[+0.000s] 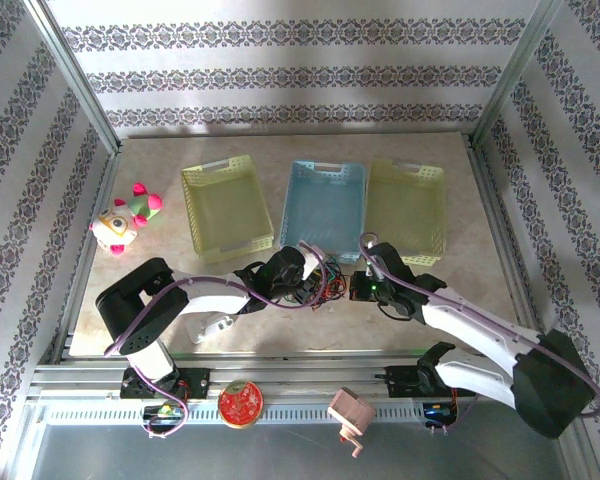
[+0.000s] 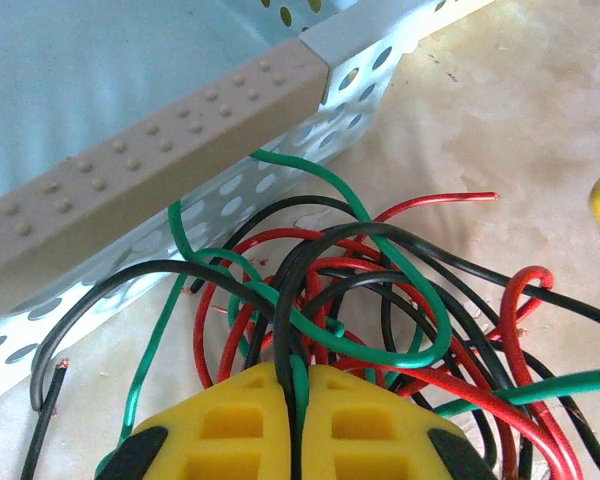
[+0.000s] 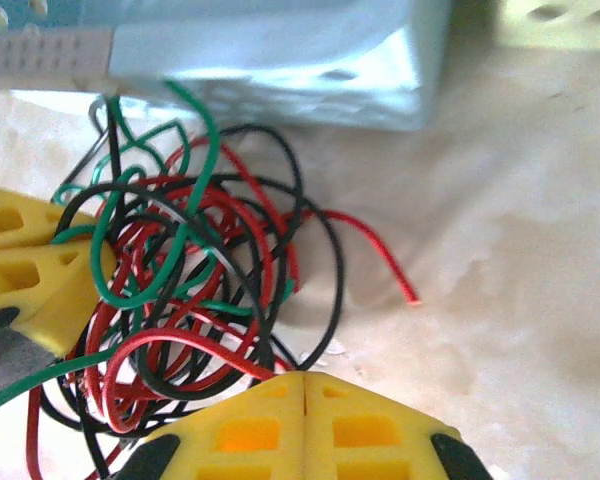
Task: Untangle the cables
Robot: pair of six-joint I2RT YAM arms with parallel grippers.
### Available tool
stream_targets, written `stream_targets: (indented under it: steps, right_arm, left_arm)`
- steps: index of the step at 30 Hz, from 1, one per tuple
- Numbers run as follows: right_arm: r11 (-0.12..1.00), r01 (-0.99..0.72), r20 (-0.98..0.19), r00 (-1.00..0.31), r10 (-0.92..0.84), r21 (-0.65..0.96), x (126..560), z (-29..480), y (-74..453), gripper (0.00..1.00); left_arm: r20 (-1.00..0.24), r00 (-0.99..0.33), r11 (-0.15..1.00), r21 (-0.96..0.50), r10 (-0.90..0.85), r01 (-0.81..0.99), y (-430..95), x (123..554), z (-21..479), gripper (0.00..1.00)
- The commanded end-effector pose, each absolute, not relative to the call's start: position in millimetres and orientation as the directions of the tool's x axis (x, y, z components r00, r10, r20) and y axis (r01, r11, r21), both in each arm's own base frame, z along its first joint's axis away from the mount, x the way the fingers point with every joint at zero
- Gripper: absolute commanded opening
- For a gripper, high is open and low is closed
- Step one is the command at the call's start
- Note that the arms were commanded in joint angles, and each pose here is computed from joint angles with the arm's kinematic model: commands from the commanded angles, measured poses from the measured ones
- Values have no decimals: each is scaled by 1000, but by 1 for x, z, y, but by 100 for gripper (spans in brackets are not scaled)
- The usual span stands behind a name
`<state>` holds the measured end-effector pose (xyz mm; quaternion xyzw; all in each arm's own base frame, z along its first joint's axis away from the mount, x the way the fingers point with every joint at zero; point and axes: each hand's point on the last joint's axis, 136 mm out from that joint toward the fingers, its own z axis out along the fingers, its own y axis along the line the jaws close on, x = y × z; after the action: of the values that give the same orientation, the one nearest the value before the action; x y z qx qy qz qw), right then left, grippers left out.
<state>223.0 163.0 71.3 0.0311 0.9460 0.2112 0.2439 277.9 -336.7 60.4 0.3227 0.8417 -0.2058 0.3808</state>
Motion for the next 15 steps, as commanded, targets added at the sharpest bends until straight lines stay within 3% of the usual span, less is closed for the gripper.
stream_targets:
  steps: [1,2,5,7,15]
  right_arm:
    - [919,17,-480,-849,222,394,226,71,145,0]
    - [911,-15,-488,-848,207,412,226,74,151,0]
    - [885,-98,-491,-857,157,455,226,81,168,28]
    - [872,-143,-489,-864,121,468,225,82,176,35]
    - [854,-217,-437,-900,13,473,227,67,199,37]
  left_arm:
    - [-733,-525,719,-70,433,692,-331,273,45,0]
    - [-733,-523,717,-71,434,694,-331,273,45,0]
    - [-733,-523,715,-72,435,696,-331,273,45,0]
    - [-733,-522,713,-72,436,697,-332,272,45,0]
    - [-734,-517,709,-69,441,702,-332,270,45,0]
